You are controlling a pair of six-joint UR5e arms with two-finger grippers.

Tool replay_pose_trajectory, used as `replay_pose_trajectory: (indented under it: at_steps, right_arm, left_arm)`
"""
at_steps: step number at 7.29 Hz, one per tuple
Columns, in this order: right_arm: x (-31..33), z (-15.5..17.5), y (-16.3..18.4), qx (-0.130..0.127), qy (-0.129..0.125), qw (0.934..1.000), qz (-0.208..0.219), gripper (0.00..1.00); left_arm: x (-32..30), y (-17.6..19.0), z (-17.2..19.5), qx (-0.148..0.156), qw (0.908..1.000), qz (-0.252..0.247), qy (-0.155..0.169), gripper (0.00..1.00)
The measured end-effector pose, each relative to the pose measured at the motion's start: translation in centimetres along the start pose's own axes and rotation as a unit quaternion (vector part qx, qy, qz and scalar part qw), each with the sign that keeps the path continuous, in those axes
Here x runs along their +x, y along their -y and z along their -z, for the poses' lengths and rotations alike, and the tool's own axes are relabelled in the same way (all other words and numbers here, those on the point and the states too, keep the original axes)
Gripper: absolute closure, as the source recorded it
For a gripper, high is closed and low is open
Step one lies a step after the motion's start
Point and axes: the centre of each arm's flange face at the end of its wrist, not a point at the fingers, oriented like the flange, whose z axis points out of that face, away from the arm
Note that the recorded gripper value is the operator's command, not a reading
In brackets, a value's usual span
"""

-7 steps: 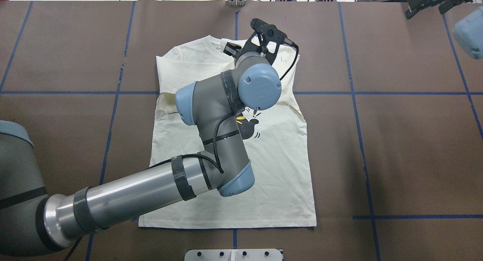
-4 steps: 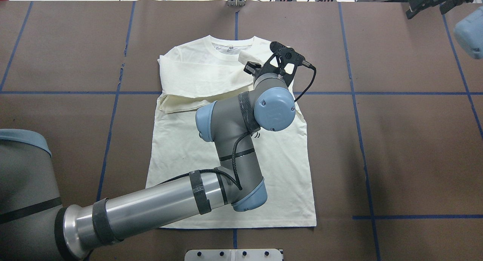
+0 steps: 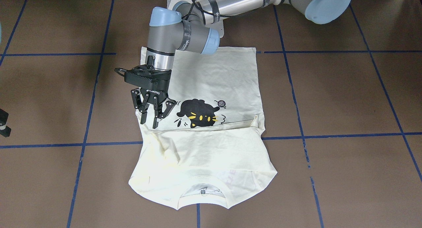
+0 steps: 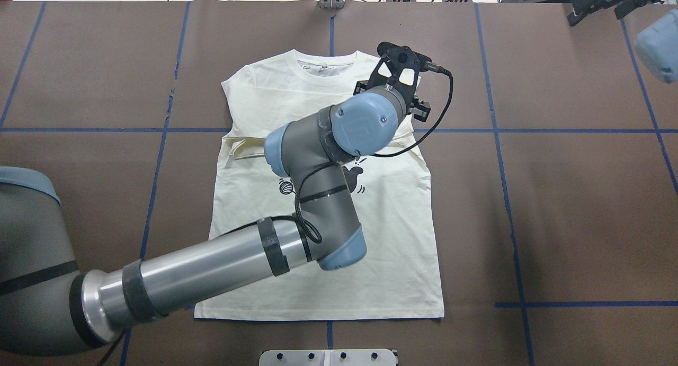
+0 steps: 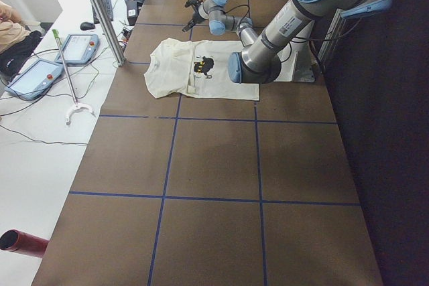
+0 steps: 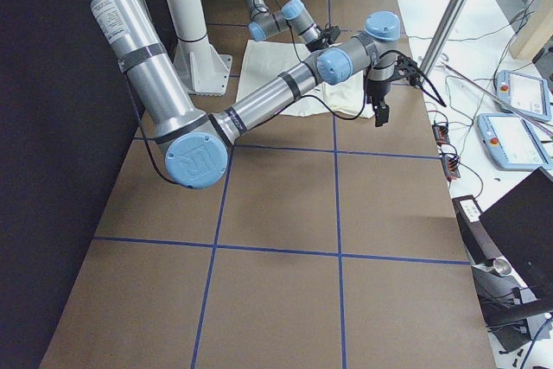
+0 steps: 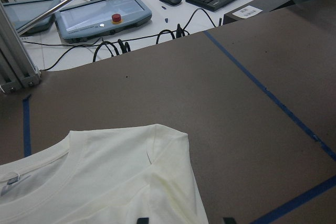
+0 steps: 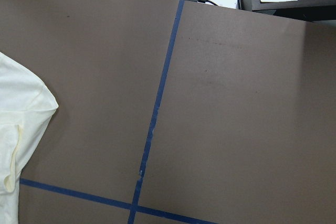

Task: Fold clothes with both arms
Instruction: 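Release the sleeve and raise the left gripper away from the shirt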

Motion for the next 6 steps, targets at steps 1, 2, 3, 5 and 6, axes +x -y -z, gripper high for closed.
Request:
replay_pose_trajectory:
  at_steps: [1,2,3,5,6]
  right_arm:
    - [-0.6,-0.1,0.1,0.0,0.002,1.0,0.0,0.0]
    - [-2.0,-0.3,0.3,0.0,0.006,1.0,-0.005,0.0]
    - [-4.2,-0.5,0.6,0.001,0.013,0.9998,-0.017,0.0]
    - [-9.4,-1.1,-0.6,0.012,0.038,0.9968,-0.069,0.0]
    - [-12.7,-1.2,-2.6,0.02,0.049,0.994,-0.096,0.0]
  left_arm:
    - [-4.7,2.5,0.0,-0.035,0.999,-0.007,-0.026,0.0]
    - [-9.9,4.5,0.2,-0.062,0.9973,-0.014,-0.037,0.0]
    - [-14.7,6.1,0.7,-0.087,0.9954,-0.015,-0.038,0.0]
    - [-20.7,5.7,4.5,-0.123,0.9919,-0.007,-0.033,0.0]
    - [-22.7,3.6,7.9,-0.131,0.9909,-0.004,-0.032,0.0]
